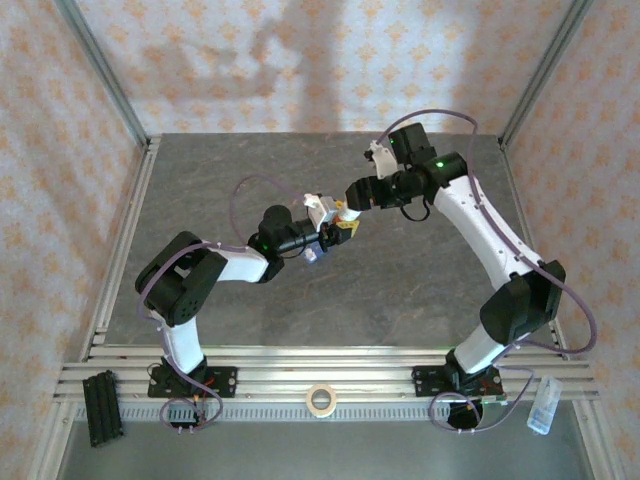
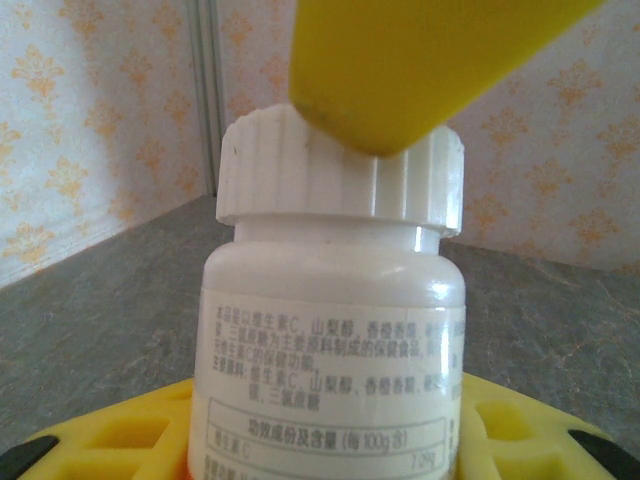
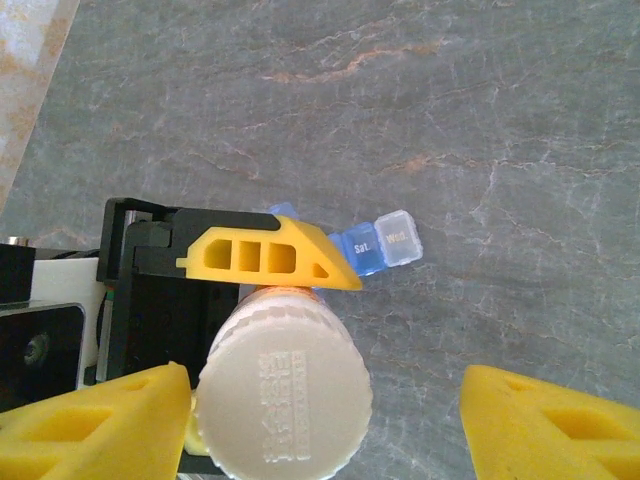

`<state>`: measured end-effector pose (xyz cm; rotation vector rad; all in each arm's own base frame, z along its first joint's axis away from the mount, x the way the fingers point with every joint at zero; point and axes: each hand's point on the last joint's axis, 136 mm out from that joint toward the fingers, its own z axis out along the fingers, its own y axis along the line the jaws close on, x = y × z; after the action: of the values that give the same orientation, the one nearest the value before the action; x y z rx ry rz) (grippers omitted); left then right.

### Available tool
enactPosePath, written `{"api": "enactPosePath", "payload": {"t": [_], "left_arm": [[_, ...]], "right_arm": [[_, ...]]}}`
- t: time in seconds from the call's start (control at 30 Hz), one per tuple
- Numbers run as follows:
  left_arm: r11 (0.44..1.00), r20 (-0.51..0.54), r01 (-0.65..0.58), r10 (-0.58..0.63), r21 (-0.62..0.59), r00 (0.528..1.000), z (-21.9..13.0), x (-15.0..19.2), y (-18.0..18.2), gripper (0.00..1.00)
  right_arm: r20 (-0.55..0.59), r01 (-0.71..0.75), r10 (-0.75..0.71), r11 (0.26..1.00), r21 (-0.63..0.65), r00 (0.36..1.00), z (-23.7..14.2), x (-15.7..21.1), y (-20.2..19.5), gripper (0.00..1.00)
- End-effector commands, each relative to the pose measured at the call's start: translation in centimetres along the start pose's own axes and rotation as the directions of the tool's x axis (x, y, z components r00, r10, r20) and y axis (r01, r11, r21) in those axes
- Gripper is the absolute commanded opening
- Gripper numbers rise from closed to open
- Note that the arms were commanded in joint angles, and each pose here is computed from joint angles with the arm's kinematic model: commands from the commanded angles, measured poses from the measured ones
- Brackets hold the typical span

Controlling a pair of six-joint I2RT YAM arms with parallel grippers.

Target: Sort the pills into containers

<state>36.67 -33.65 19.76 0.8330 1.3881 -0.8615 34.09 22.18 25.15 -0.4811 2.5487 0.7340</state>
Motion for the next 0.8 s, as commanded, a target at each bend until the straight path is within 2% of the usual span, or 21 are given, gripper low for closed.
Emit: {"api": "enactPosePath", "payload": {"t": [0.0, 0.07, 0.27, 0.37, 0.47, 0.53, 0.67, 0.77], "left_arm": [[0.998, 0.094, -0.062, 0.061, 0.011, 0.994, 0.0, -3.9, -0.4, 0.0], [0.998, 0.094, -0.062, 0.06, 0.012, 0.994, 0.0, -3.9, -0.4, 0.0], [0.998, 0.099, -0.063, 0.062, 0.013, 0.993, 0.0, -4.1, -0.4, 0.0], [0.998, 0.101, -0.062, 0.061, 0.013, 0.993, 0.0, -4.1, -0.4, 0.0], [0.998, 0.104, -0.063, 0.061, 0.013, 0.993, 0.1, -4.3, -0.4, 0.0], [0.998, 0.103, -0.061, 0.059, 0.012, 0.993, 0.1, -4.2, -0.3, 0.0], [0.998, 0.103, -0.055, 0.054, 0.009, 0.993, 0.2, -3.9, -0.2, 0.0], [0.999, 0.103, -0.053, 0.052, 0.005, 0.993, 0.1, -3.7, -0.2, 0.0]], "right_arm": [[0.01, 0.019, -0.018, 0.999, -0.027, 1.0, -0.6, -0.5, 0.8, 0.69], [0.007, 0.018, -0.018, 0.999, -0.031, 1.0, -0.5, -0.5, 0.8, 0.66], [0.004, -0.023, 0.023, 0.999, -0.026, 1.0, 0.2, -0.4, 0.5, 0.47], [0.015, -0.093, 0.093, 0.995, -0.03, 0.996, 0.5, -0.6, 0.4, 0.39], [0.041, -0.249, 0.247, 0.968, 0.034, 0.968, 1.3, -0.6, -0.6, 0.29], [0.111, -0.395, 0.382, 0.907, 0.144, 0.917, 1.5, -0.1, -2.1, 0.29], [0.236, -0.537, 0.505, 0.838, 0.098, 0.83, 2.2, 0.1, -1.5, 0.33], [0.263, -0.561, 0.526, 0.825, 0.072, 0.809, 2.2, -0.3, -1.2, 0.38]]}}
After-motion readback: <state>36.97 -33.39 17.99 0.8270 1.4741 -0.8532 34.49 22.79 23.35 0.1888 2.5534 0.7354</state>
